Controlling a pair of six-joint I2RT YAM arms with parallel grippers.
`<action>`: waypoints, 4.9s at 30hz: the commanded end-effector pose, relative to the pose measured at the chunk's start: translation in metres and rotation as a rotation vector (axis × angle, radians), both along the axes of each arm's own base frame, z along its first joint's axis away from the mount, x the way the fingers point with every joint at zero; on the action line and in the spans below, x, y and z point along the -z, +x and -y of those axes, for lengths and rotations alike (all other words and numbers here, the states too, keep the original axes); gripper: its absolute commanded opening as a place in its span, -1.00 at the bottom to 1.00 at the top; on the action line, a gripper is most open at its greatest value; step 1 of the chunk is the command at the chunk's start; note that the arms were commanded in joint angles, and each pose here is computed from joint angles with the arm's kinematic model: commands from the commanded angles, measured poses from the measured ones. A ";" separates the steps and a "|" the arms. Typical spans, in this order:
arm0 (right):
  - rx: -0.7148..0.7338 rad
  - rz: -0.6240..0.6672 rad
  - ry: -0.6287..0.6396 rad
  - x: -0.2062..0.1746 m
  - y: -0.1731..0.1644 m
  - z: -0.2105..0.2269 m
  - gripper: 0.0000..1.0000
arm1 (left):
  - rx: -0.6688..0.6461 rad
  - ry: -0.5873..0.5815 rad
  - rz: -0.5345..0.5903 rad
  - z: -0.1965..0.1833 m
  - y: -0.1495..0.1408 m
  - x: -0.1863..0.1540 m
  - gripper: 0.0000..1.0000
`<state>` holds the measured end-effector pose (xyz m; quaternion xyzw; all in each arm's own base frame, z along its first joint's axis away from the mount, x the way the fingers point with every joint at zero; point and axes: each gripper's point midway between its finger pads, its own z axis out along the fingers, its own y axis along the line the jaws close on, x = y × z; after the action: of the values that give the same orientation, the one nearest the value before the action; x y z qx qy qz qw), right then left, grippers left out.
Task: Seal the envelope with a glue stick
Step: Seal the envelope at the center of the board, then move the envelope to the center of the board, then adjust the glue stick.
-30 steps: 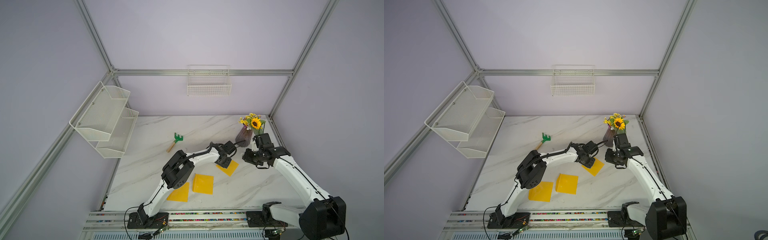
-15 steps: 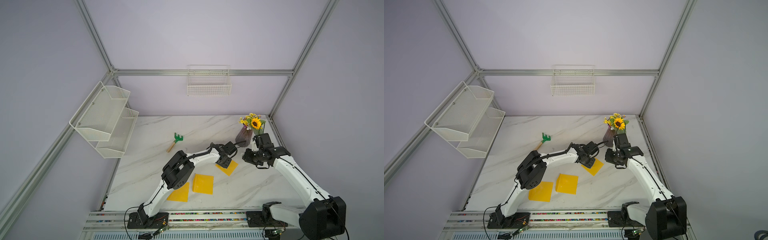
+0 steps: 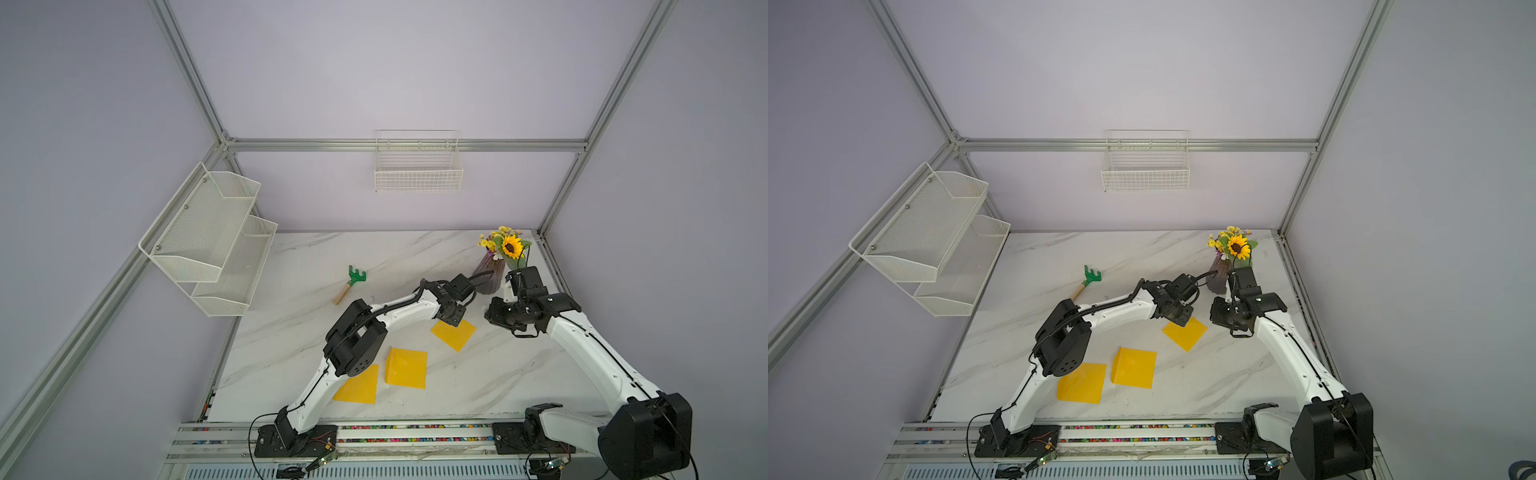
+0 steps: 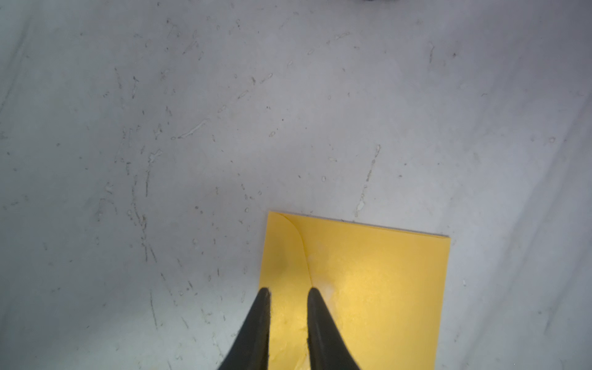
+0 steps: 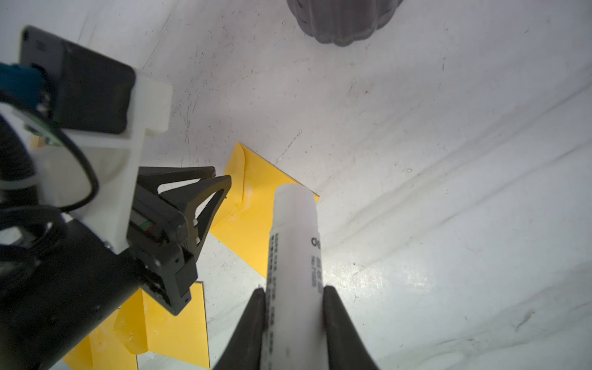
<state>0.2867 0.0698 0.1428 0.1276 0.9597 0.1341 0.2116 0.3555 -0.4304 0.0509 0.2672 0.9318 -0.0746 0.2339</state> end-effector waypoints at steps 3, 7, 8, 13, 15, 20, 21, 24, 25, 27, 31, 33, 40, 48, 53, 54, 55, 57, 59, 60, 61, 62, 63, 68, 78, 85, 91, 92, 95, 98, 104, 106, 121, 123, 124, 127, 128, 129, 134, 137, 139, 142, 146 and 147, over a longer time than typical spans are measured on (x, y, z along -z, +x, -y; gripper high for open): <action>-0.018 0.014 -0.004 -0.001 -0.001 -0.002 -1.00 | 0.008 0.058 -0.058 -0.010 -0.009 0.032 -0.56; -0.018 0.017 -0.001 -0.003 0.000 -0.002 -1.00 | 0.008 0.098 -0.105 -0.017 -0.021 0.058 -0.53; -0.017 0.020 -0.003 -0.003 0.000 -0.002 -1.00 | 0.009 0.116 -0.119 -0.019 -0.024 0.064 -0.52; -0.016 0.018 -0.003 -0.003 -0.001 -0.001 -1.00 | 0.010 0.195 -0.143 -0.033 -0.039 0.088 -0.50; -0.017 0.016 -0.007 -0.001 -0.001 -0.001 -1.00 | 0.010 0.232 -0.134 -0.039 -0.042 0.092 -0.50; -0.016 0.019 -0.006 -0.002 -0.001 -0.001 -1.00 | -0.004 0.289 -0.111 -0.046 -0.039 0.097 -0.50; -0.015 0.015 -0.008 -0.002 -0.001 -0.001 -1.00 | -0.009 0.290 -0.093 -0.045 -0.036 0.093 -0.50; -0.018 0.017 -0.005 -0.003 0.000 -0.002 -1.00 | -0.021 0.258 -0.028 -0.040 -0.023 0.071 -0.48; -0.018 0.022 -0.005 -0.004 0.000 -0.002 -1.00 | -0.019 0.239 -0.008 -0.037 -0.018 0.063 -0.49; -0.017 0.021 -0.007 -0.004 0.001 -0.002 -1.00 | -0.026 0.212 0.009 -0.036 -0.009 0.054 -0.48; -0.018 0.022 -0.005 -0.005 0.000 -0.002 -1.00 | -0.057 0.184 -0.014 -0.043 0.011 0.060 -0.50; -0.012 0.023 -0.010 -0.005 -0.001 0.000 -1.00 | -0.083 0.182 -0.033 -0.054 0.021 0.067 -0.50; -0.013 0.013 -0.006 -0.006 -0.002 -0.001 -1.00 | -0.211 0.218 -0.005 -0.112 0.076 0.068 -0.48; -0.010 0.015 -0.004 -0.006 -0.004 -0.001 -1.00 | -0.402 0.176 -0.008 -0.186 0.131 0.047 -0.43; -0.010 0.025 -0.004 -0.013 -0.003 -0.001 -1.00 | -0.402 0.102 0.067 -0.186 0.146 -0.004 -0.30; -0.007 0.028 -0.003 -0.012 -0.002 -0.001 -1.00 | -0.395 0.080 0.077 -0.184 0.146 -0.015 -0.28; -0.008 0.028 -0.002 -0.012 -0.002 -0.001 -1.00 | -0.391 0.052 0.087 -0.181 0.145 -0.029 -0.26; -0.009 0.018 -0.005 -0.012 -0.001 -0.001 -1.00 | -0.392 0.008 0.106 -0.180 0.140 -0.051 -0.22; -0.015 0.022 -0.008 -0.013 -0.001 -0.001 -1.00 | -0.399 -0.033 0.124 -0.182 0.134 -0.070 -0.19; -0.013 0.030 -0.004 -0.013 -0.001 -0.001 -1.00 | -0.398 -0.052 0.127 -0.182 0.129 -0.080 -0.19; -0.010 0.033 0.000 -0.013 0.000 -0.002 -1.00 | -0.401 -0.069 0.131 -0.183 0.123 -0.089 -0.19; -0.010 0.028 0.002 -0.013 0.000 -0.002 -1.00 | -0.410 -0.086 0.129 -0.186 0.117 -0.095 -0.19; -0.014 0.026 0.001 -0.014 0.001 -0.002 -1.00 | -0.415 -0.105 0.130 -0.188 0.111 -0.102 -0.19; -0.021 0.039 0.015 -0.014 0.005 -0.005 -1.00 | -0.375 -0.175 0.089 -0.191 0.062 -0.115 -0.19; -0.055 0.052 0.031 -0.011 0.009 -0.011 -1.00 | -0.342 -0.106 -0.121 -0.198 -0.076 -0.063 -0.21; -0.049 0.059 0.050 -0.010 0.009 -0.013 -1.00 | -0.387 -0.103 -0.252 -0.204 -0.162 -0.031 -0.24; -0.055 0.059 0.052 -0.009 0.008 -0.014 -1.00 | -0.406 -0.111 -0.307 -0.202 -0.188 -0.009 -0.30; -0.052 0.057 0.053 -0.010 0.009 -0.014 -1.00 | -0.411 -0.105 -0.314 -0.202 -0.190 -0.005 -0.31; -0.068 0.058 0.042 -0.011 0.007 -0.013 -1.00 | -0.406 -0.108 -0.328 -0.199 -0.193 0.003 -0.35; -0.051 0.059 0.054 -0.010 0.006 -0.014 -1.00 | -0.409 -0.102 -0.335 -0.198 -0.195 0.010 -0.43; -0.057 0.055 0.055 -0.010 0.007 -0.014 -1.00 | -0.400 -0.072 -0.347 -0.195 -0.195 0.022 -0.57; -0.070 0.052 0.046 -0.011 0.006 -0.014 -1.00 | -0.400 -0.070 -0.354 -0.194 -0.195 0.025 -0.63; -0.098 0.039 0.104 -0.015 0.001 -0.026 -1.00 | -0.246 -0.020 -0.265 -0.162 -0.165 0.010 -0.91; -0.112 0.011 0.100 -0.015 -0.003 -0.028 -1.00 | -0.207 -0.019 -0.239 -0.149 -0.154 0.007 -0.93; -0.115 0.005 0.094 -0.015 -0.004 -0.029 -1.00 | -0.172 -0.024 -0.233 -0.139 -0.149 0.007 -0.93; -0.120 -0.015 0.090 -0.015 -0.008 -0.031 -1.00 | -0.104 -0.049 -0.209 -0.113 -0.136 0.001 -0.95; -0.124 -0.031 0.087 -0.014 -0.010 -0.032 -1.00 | -0.087 -0.072 -0.200 -0.104 -0.132 -0.002 -0.96; -0.131 -0.045 0.083 -0.014 -0.012 -0.033 -1.00 | -0.070 -0.100 -0.194 -0.096 -0.129 -0.004 -0.96; -0.171 -0.151 0.066 -0.007 -0.030 -0.039 -1.00 | 0.014 -0.283 -0.181 -0.059 -0.121 -0.009 -0.96; -0.201 -0.228 0.057 -0.002 -0.043 -0.046 -1.00 | 0.054 -0.394 -0.210 -0.043 -0.120 -0.008 -0.95; -0.218 -0.303 0.039 0.001 -0.054 -0.048 -1.00 | 0.071 -0.438 -0.224 -0.037 -0.121 -0.005 -0.95; -0.244 -0.378 0.011 0.004 -0.068 -0.052 -1.00 | 0.118 -0.485 -0.244 -0.029 -0.123 -0.003 -0.93; -0.242 -0.417 -0.007 -0.001 -0.077 -0.049 -1.00 | 0.113 -0.471 -0.202 -0.038 -0.121 -0.005 -0.55; -0.243 -0.420 -0.004 -0.003 -0.078 -0.049 -1.00 | 0.116 -0.466 -0.188 -0.041 -0.120 -0.006 -0.42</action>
<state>0.2218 0.1233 0.1359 0.0378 0.9899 0.1361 0.0106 0.2272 -0.3809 0.0328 0.2317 0.9129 -0.2985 0.1544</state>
